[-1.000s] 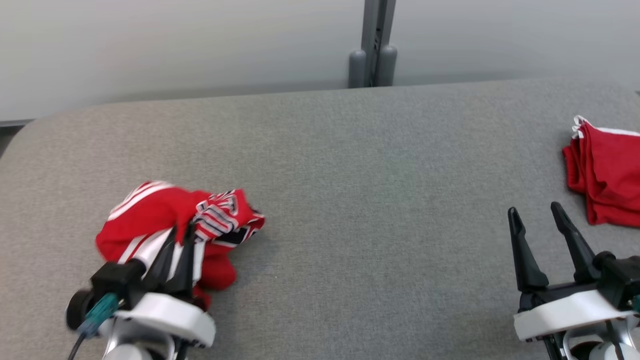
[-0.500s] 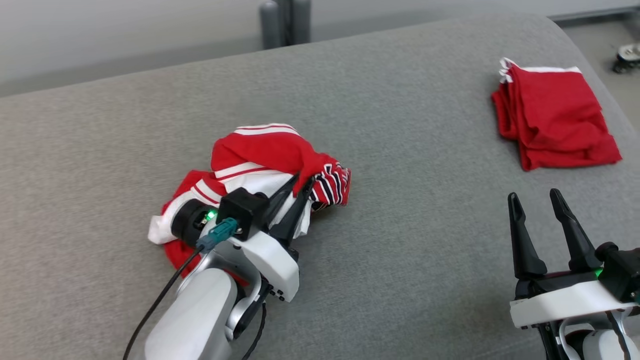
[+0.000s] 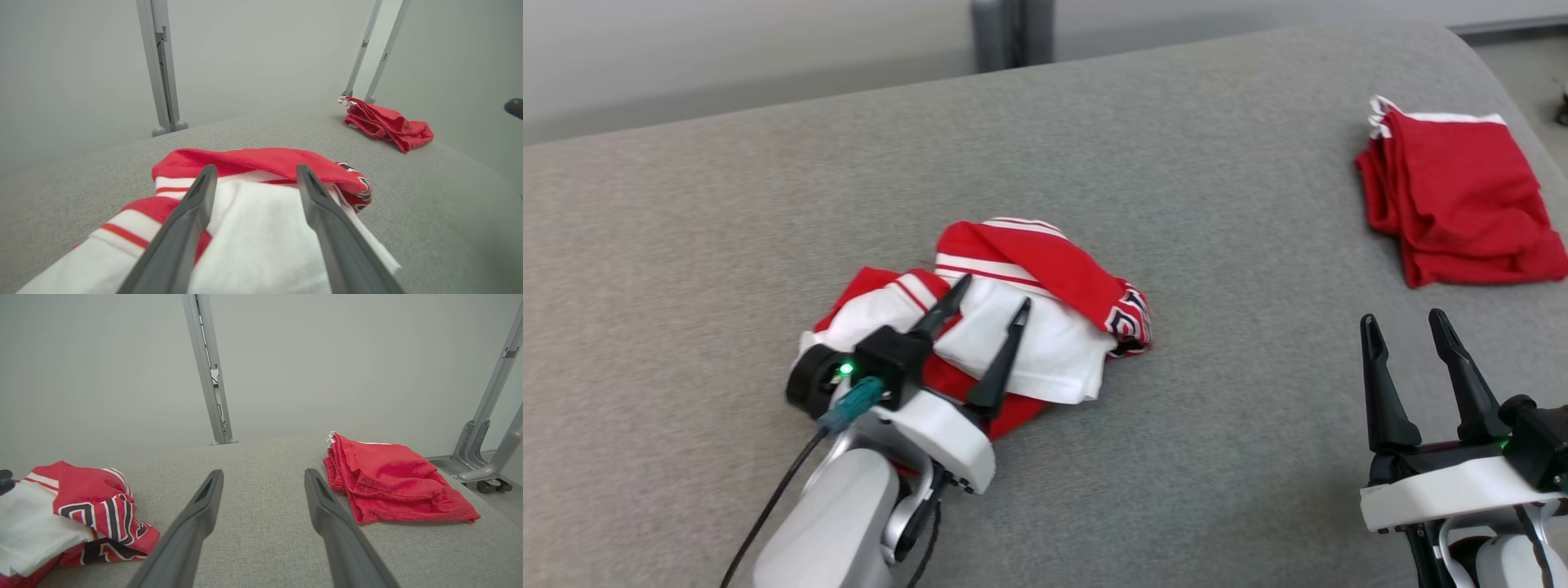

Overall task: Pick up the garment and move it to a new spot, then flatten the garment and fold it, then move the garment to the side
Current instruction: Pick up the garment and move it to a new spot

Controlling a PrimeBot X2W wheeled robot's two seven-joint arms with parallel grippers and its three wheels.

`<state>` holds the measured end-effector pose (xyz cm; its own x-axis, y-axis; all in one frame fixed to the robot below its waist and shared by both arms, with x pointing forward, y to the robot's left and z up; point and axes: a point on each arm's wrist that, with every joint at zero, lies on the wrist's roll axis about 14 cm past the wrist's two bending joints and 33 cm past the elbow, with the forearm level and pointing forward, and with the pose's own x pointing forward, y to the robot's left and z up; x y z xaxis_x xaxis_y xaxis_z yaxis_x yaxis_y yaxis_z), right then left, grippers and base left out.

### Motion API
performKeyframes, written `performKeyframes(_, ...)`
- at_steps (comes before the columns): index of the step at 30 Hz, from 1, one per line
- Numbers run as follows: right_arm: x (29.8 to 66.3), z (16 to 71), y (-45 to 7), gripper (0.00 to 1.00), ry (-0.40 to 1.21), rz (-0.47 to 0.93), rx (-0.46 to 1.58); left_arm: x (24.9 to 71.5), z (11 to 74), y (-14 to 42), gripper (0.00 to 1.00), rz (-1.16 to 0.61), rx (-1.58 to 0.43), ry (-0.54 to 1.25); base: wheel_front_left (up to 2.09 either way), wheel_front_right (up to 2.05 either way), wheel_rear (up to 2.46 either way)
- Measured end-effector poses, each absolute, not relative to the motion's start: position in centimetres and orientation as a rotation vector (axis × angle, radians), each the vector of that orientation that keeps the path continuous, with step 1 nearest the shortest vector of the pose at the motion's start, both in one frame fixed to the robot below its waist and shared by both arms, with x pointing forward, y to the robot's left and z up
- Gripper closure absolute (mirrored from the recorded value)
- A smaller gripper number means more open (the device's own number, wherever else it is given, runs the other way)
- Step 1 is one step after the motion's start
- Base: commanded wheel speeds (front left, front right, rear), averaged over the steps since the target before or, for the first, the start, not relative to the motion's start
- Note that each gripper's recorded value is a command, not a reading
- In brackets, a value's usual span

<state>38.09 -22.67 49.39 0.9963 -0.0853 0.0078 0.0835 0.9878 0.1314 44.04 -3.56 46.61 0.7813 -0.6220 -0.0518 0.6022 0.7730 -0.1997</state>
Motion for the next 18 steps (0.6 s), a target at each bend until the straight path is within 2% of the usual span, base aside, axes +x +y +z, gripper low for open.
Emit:
performKeyframes(4, 38.8, 49.7, -21.5, 0.0, -0.017, -0.046, 0.126, 44.8, 47.2, 0.0, 0.0, -0.542, -0.173, 0.083, 0.0, 0.0, 0.0)
performKeyframes(9, 39.6, 50.3, -19.4, 0.0, -0.022, 0.02, 0.122, 45.1, 48.1, 7.5, 0.0, -0.315, -0.153, 0.038, 0.0, 0.0, 0.0)
performKeyframes(18, 39.9, 51.1, -16.4, 0.0, -0.026, 0.11, 0.128, 42.4, 49.9, 17.6, 0.0, -0.037, -0.11, -0.026, 0.0, 0.0, 0.0)
